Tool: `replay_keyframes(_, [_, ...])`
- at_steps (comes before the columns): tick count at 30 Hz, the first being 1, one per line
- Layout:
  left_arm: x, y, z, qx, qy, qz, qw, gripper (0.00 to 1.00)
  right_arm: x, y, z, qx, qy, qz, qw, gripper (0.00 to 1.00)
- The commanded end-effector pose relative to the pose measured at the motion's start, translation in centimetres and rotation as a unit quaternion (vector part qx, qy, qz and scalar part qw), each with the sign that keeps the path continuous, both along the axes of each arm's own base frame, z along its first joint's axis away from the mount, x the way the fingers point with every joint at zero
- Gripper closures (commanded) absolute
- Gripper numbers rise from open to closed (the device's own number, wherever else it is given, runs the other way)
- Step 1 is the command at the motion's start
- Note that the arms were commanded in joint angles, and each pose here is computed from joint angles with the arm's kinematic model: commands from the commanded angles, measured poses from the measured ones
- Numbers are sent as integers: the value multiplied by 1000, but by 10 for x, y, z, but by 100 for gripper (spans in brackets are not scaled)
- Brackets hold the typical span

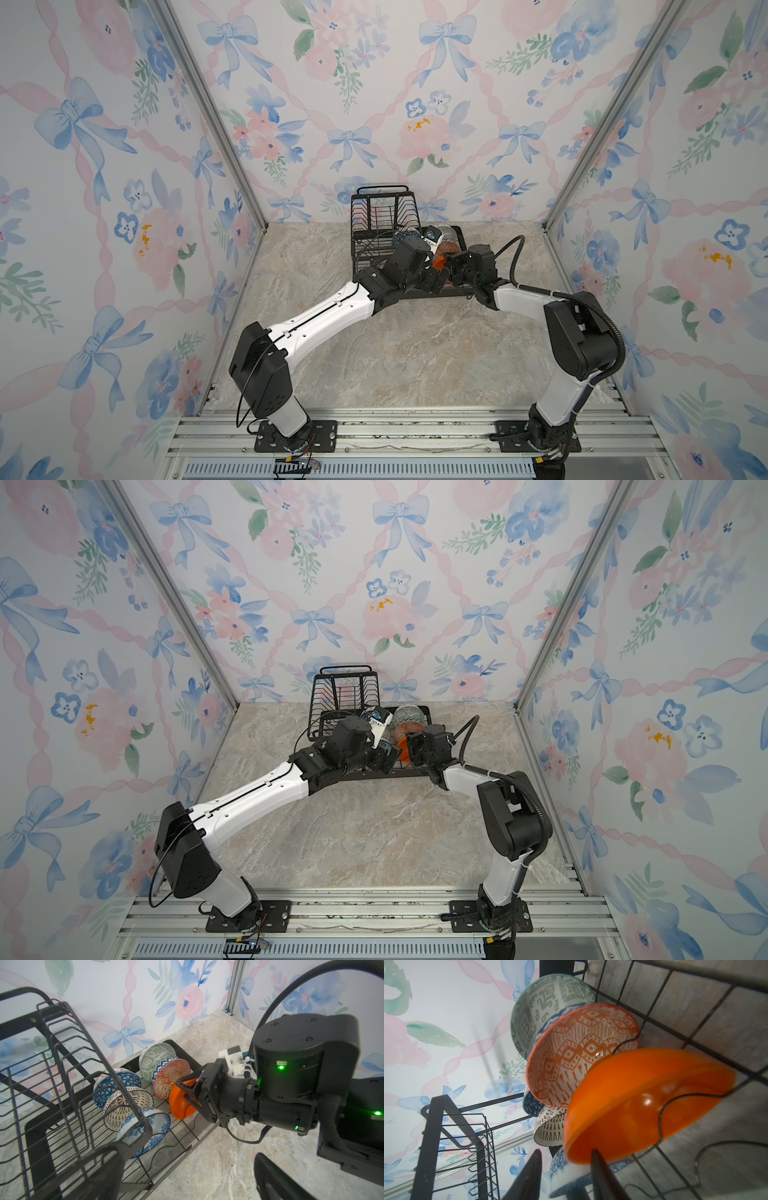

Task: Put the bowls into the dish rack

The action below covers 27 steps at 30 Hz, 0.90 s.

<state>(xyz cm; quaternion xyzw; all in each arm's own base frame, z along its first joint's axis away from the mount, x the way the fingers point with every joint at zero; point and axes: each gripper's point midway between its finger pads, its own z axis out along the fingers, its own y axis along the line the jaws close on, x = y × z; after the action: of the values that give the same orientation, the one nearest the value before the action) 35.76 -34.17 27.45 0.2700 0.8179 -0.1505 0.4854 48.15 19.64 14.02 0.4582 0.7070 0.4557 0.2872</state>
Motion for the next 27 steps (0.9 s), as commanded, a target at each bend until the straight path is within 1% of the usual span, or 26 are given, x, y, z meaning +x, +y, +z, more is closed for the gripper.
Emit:
replay_keyframes(1, [-2,3,8,-1,-8,2,1000,2,-2,-5,18,-4,-15,-1,1000,58])
replay_keyframes(8, [-3,5,9,1,-10,3,1000,2,-4,-3,23,3,-16,0,1000,56])
replay_keyframes(12, [-3,8,10,3,-14,6,1000,2,-5,-4,29,2,-18,2,1000,52])
replay_keyframes(16, [0,14,12,12,-23,11,1000,2,-7,-2,34,13,-18,2,1000,48])
replay_keyframes(20, [6,26,20,11,-33,25,999,2,-8,-4,43,21,-24,-1,1000,41])
replay_keyframes(23, [11,38,30,19,-51,39,998,2,-8,-6,53,20,-32,-1,999,35])
replay_keyframes(27, [22,59,46,21,-71,62,995,2,-7,-9,64,18,-42,3,999,24])
